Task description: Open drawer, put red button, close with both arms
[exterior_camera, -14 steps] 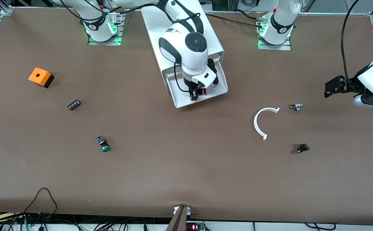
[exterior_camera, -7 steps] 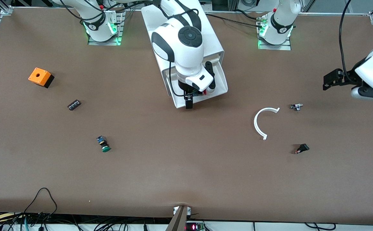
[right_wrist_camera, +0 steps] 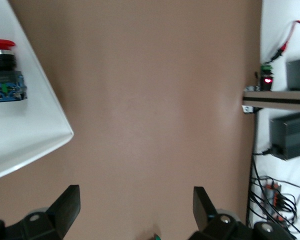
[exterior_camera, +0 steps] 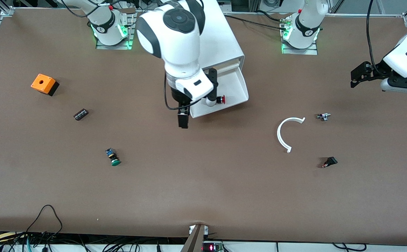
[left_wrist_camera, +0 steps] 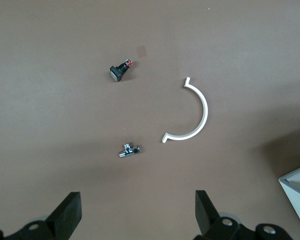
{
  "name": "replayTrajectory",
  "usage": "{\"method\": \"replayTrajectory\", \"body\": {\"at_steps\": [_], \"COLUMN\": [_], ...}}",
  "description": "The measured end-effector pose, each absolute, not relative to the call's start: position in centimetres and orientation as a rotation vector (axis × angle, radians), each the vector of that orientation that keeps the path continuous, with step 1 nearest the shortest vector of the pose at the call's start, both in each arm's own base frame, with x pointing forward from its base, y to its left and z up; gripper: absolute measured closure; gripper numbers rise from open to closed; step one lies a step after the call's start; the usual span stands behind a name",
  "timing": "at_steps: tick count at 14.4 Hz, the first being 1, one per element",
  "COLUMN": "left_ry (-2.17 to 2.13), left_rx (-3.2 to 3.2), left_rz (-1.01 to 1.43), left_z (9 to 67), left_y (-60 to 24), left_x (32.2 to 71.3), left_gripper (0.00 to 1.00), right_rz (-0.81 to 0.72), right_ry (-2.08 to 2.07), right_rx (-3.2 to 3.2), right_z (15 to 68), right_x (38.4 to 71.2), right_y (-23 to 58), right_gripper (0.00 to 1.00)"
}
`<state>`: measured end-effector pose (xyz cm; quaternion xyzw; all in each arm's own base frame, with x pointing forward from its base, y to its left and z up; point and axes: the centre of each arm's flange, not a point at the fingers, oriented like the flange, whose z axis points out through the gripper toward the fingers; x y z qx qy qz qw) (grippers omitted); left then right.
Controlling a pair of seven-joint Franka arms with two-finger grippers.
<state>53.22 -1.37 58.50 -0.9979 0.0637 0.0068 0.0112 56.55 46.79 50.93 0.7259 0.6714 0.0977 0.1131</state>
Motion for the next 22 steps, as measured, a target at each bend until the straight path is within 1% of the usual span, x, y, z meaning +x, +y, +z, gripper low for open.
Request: {"method": "replayTrajectory", "body": {"at_steps": [4, 6, 9, 11, 13, 16, 19, 22], "left_ry": [0.171, 0.184, 0.238, 0.175, 0.067, -0.127, -0.289, -0.403], "left_rx": [-3.116, -3.115, -3.155, -3.187, -3.214, -3.224, -3.225, -3.170], "left_rz": [0.056, 0.126, 0.250, 0.309, 0.314, 0.283, 0.275, 0.215], "left_z": [58.0, 56.9, 53.1, 50.0, 47.7, 45.0, 42.3, 39.3], "left_y": [-1.7, -3.1, -7.7, -9.8, -11.8, -17.7, -23.8, -30.8], "left_x": [53.2, 53.3, 54.2, 55.5, 56.6, 57.2, 57.4, 57.4], "left_gripper": [0.00, 0.00, 0.00, 0.00, 0.00, 0.00, 0.00, 0.00], "right_rz": [0.368, 0.395, 0.306, 0.215, 0.145, 0.097, 0.077, 0.051], "right_ry": [1.725, 1.568, 1.296, 1.068, 0.853, 0.674, 0.579, 0.507], "right_rx": [2.353, 2.479, 2.691, 2.837, 3.002, 3.089, 3.109, 3.120], "right_z": [53.5, 54.3, 55.0, 55.2, 55.0, 54.4, 53.9, 53.2], "right_x": [56.6, 56.6, 57.2, 58.9, 61.1, 63.9, 65.1, 65.9], "right_y": [45.7, 45.2, 42.1, 38.0, 33.5, 27.4, 23.7, 21.2], "right_gripper": [0.00, 0.00, 0.00, 0.00, 0.00, 0.00, 0.00, 0.00]}}
